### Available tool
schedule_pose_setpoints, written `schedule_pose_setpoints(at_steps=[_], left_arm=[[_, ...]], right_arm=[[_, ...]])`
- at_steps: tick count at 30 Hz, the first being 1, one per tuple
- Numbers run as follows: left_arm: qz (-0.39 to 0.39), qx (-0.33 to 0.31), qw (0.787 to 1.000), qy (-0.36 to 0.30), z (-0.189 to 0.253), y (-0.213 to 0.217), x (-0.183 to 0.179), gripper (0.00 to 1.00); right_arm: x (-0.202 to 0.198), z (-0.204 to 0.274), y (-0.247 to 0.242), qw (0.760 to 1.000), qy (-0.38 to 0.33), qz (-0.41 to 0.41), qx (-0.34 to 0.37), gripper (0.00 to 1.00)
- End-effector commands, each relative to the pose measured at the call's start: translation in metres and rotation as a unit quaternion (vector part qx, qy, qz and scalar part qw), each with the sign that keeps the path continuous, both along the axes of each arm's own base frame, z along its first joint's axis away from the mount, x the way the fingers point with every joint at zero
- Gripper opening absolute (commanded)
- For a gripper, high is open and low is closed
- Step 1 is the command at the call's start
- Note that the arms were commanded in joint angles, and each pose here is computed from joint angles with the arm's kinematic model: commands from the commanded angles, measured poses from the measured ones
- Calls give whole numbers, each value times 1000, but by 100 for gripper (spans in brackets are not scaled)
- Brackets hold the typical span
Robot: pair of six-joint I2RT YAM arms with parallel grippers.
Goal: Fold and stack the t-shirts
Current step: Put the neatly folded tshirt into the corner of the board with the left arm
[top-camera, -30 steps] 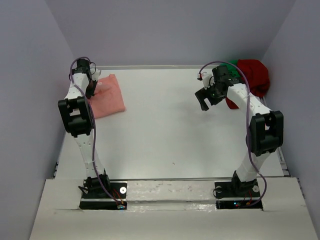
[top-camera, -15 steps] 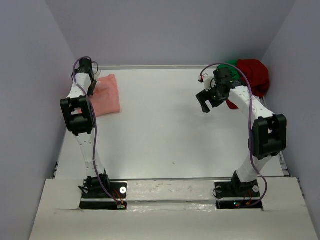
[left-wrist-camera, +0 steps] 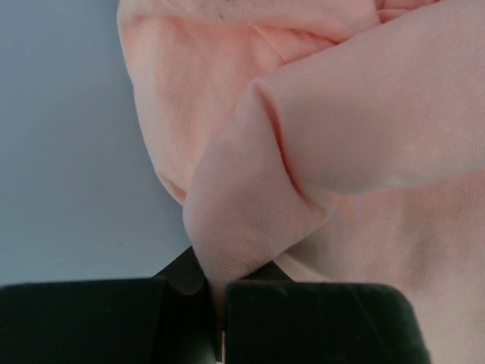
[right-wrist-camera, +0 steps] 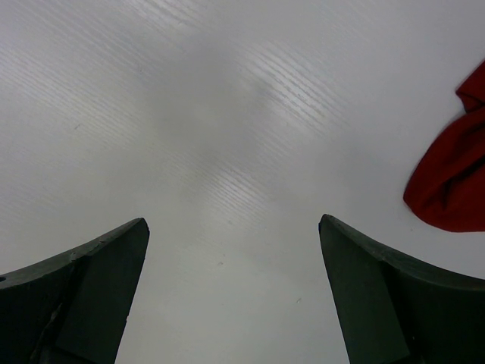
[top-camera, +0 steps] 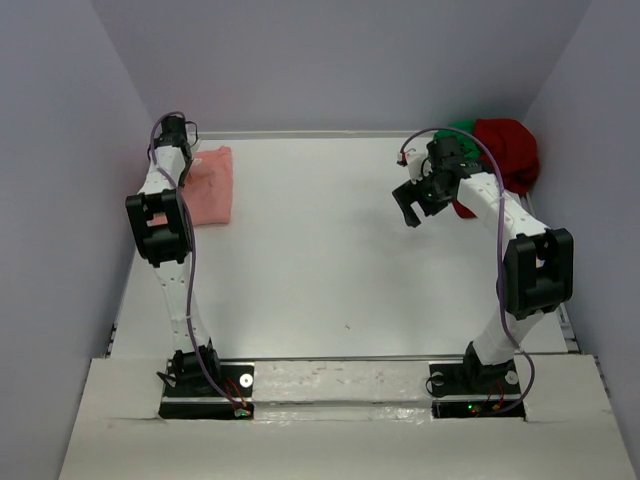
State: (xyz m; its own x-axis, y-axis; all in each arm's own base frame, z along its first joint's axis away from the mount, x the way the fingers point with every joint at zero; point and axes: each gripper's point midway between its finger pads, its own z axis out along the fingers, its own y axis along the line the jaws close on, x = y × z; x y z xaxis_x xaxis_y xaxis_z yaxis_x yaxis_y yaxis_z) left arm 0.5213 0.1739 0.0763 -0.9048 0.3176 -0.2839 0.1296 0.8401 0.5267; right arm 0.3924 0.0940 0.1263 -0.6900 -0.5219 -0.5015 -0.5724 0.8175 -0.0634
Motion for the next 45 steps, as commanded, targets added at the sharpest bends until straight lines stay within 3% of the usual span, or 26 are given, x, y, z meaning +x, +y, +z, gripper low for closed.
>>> schedule_pose_setpoints(at_steps=[1, 7, 9, 10, 13, 19, 26, 33, 34, 36, 39, 40, 41, 43, 44, 45], left_arm=[[-12, 47, 999, -16, 21, 9, 15, 0], [-14, 54, 998, -19, 17, 5, 20, 1], [-15, 55, 998, -21, 20, 3, 21, 10], [-15, 55, 998, -23, 22, 2, 21, 26], [-19, 58, 997, -36, 34, -2, 22, 47], [-11, 100, 993, -63, 71, 0, 20, 63], [13, 162, 981, -102, 123, 8, 20, 72], [41, 213, 963, -161, 202, 12, 5, 85], [42, 208, 962, -171, 212, 11, 3, 92], [33, 163, 967, -195, 236, -2, -6, 99], [-14, 59, 970, -237, 257, -36, -11, 99], [-18, 17, 967, -252, 270, -50, -28, 99], [-58, -51, 970, -230, 245, -75, -32, 99], [-93, -119, 956, -251, 253, -105, -60, 99], [-129, -188, 951, -208, 208, -133, -75, 99], [-152, -199, 933, -259, 233, -144, -87, 99]], right_arm=[[2, 15, -6, 1000, -30, -4, -5, 100], [1, 10, -8, 1000, -25, -5, -10, 100], [1, 9, -8, 1000, -25, -5, -12, 100], [2, 10, -8, 1000, -27, -5, -12, 100], [2, 12, -8, 999, -29, -5, -12, 100], [-2, 10, -7, 1000, -27, 0, -6, 100], [-7, 13, -7, 999, -37, 5, -6, 100], [-8, 18, -5, 999, -43, 8, 3, 100], [-8, 19, -5, 999, -44, 7, 3, 100], [-5, 23, -5, 999, -48, -6, 6, 100], [-5, 28, -6, 998, -53, -18, 10, 100], [-5, 34, -6, 998, -62, -21, 12, 100], [-5, 37, -7, 997, -66, -25, 13, 100], [-7, 46, -8, 996, -84, -32, 17, 100], [-10, 45, -9, 996, -82, -42, 20, 100], [-11, 46, -10, 995, -84, -47, 19, 100]])
